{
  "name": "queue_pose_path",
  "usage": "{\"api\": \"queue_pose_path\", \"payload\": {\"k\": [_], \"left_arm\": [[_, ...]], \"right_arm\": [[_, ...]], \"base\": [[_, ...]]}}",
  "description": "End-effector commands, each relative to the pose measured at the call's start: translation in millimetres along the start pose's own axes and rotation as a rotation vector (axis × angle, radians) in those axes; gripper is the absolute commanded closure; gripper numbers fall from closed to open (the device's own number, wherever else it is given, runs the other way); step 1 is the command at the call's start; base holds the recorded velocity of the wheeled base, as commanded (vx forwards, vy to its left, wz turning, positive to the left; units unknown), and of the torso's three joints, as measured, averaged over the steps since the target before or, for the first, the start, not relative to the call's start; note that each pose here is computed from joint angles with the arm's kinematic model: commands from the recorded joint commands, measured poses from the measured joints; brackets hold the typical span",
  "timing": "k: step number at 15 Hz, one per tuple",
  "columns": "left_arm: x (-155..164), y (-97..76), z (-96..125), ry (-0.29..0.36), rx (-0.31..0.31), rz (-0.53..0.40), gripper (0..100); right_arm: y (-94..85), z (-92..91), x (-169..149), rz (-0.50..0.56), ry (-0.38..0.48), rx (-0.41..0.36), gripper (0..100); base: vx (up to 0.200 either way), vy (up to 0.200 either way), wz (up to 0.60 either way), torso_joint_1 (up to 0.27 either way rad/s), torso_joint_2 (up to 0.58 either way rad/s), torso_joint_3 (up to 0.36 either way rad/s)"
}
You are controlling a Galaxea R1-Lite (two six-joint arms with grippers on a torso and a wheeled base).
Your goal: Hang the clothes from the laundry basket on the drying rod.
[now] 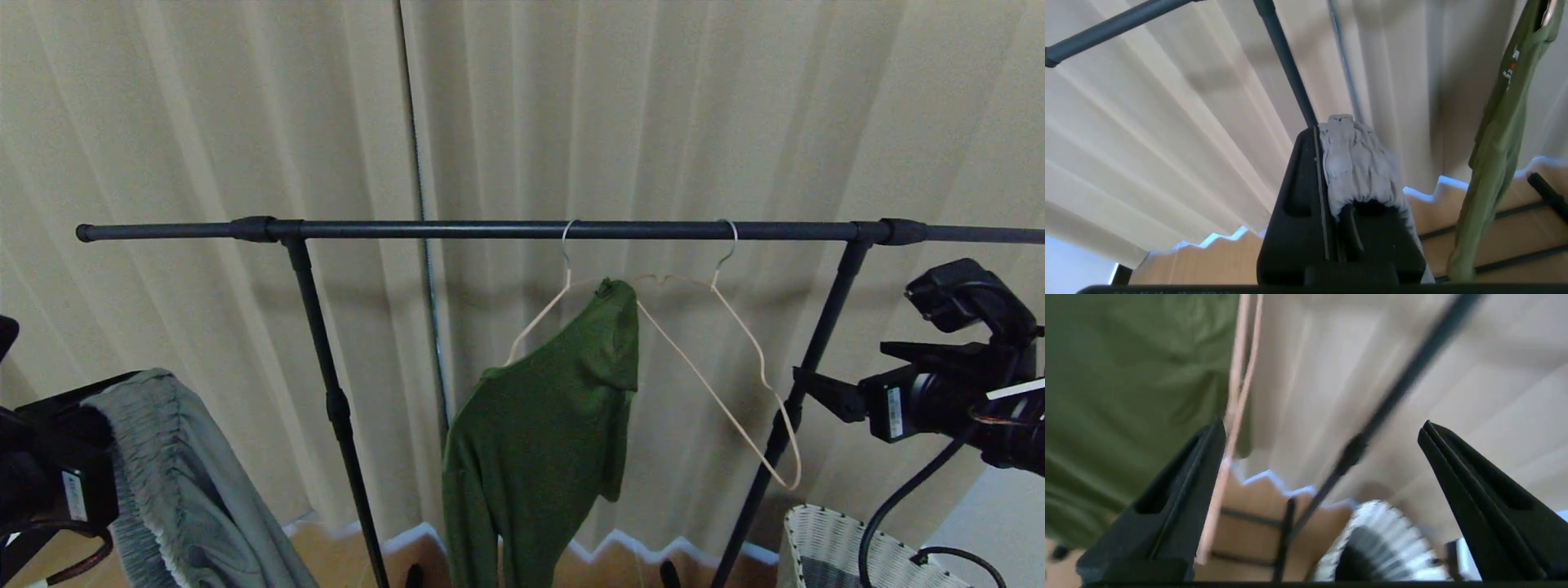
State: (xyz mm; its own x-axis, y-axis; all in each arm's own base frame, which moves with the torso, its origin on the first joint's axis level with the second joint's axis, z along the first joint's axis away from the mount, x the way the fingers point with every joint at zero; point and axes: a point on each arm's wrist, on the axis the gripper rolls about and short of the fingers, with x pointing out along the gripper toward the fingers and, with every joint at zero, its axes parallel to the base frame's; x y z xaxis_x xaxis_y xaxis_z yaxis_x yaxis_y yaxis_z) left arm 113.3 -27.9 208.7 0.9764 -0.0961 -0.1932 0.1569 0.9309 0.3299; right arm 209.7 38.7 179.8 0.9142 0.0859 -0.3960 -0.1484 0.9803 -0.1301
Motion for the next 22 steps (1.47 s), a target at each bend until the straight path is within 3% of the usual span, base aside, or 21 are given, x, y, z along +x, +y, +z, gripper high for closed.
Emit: {"api": "queue_pose_path", "payload": {"k": [1,7,10,17,18,22], "left_arm": [[0,0.0,0,0.000,0.000,0.000,100],[-1,-0.2,-1,0.002,0.000,0.000,100],[-3,-1.3,-6,0.008,0.001,-0.002,100],[-4,-1.4,-7,0.006,0.002,-0.002,100],[-4,-1.5,-7,0.008,0.003,-0.001,100],[-5,-1.2,-7,0.004,0.000,0.001,100]], "right_arm": [[14.4,5.4,24,0.019,0.058,-0.001,0],[31.6,8.9,55,0.022,0.143,-0.030,0],[36.3,9.0,72,0.007,0.214,0.025,0],[40.3,12.2,90,-0.012,0.218,0.042,0],[41.0,10.4,93,-0.014,0.224,0.040,100],[40.0,12.4,93,-0.029,0.218,0.042,100]], "base": [[0.000,0.000,0.00,0.000,0.00,0.000],[0.000,0.000,0.00,0.000,0.00,0.000],[0.000,0.000,0.00,0.000,0.00,0.000],[0.000,0.000,0.00,0.000,0.00,0.000],[0.000,0.000,0.00,0.000,0.00,0.000],[0.000,0.000,0.00,0.000,0.00,0.000]]}}
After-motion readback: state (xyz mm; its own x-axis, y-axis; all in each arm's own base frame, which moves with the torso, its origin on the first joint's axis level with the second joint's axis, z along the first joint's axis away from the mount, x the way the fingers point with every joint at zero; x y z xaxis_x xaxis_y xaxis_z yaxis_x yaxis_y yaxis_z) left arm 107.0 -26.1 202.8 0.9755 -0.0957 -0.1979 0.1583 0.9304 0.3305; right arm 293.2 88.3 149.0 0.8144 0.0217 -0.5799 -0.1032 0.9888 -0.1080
